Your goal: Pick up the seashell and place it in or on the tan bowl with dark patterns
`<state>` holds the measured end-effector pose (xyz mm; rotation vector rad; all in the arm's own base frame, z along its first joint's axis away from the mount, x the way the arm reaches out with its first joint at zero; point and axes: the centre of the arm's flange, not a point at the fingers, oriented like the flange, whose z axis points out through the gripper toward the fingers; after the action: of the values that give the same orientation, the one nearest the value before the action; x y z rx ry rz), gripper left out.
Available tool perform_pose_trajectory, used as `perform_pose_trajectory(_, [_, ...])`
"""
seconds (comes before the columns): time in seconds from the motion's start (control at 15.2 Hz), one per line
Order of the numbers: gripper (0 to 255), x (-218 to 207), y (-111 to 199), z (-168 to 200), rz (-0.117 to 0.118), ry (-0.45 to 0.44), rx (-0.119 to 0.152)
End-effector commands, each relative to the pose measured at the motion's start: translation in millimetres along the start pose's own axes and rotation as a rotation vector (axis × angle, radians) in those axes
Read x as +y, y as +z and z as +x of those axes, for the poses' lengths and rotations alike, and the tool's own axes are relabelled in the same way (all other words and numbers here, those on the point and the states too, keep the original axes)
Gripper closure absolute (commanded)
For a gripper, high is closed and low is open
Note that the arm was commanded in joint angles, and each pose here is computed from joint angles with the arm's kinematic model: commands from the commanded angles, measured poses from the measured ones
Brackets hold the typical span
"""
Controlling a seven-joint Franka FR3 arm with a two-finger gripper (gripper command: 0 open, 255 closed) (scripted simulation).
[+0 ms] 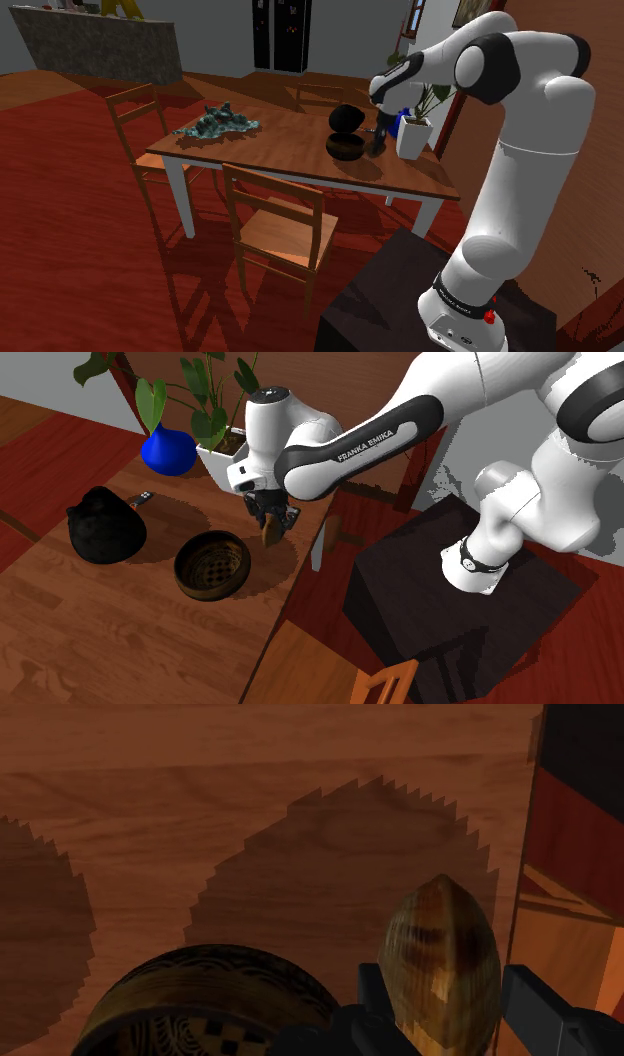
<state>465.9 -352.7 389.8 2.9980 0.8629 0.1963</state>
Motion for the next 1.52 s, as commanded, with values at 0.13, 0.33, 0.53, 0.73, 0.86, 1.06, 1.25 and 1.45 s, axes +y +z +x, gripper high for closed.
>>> perform_pose_trajectory(0.13, [255,0.1,-21.7,3.0,0.000,0.000,0.000])
perform_pose_trajectory(0.33, [255,0.9,-37.4,4.8,0.000,0.000,0.000])
perform_pose_trajectory(0.53, [255,1.7,-53.2,6.7,0.000,0.000,0.000])
perform_pose_trajectory(0.73, [255,2.5,-68.9,8.5,0.000,0.000,0.000])
perform_pose_trajectory(0.86, [255,3.0,-79.4,9.7,0.000,0.000,0.000])
perform_pose_trajectory(1.06, [255,21.6,-78.4,28.6,0.000,0.000,0.000])
perform_pose_trajectory(1.25, [255,49.2,-75.5,56.8,0.000,0.000,0.000])
perform_pose_trajectory(1.45, [255,76.9,-72.6,85.0,0.000,0.000,0.000])
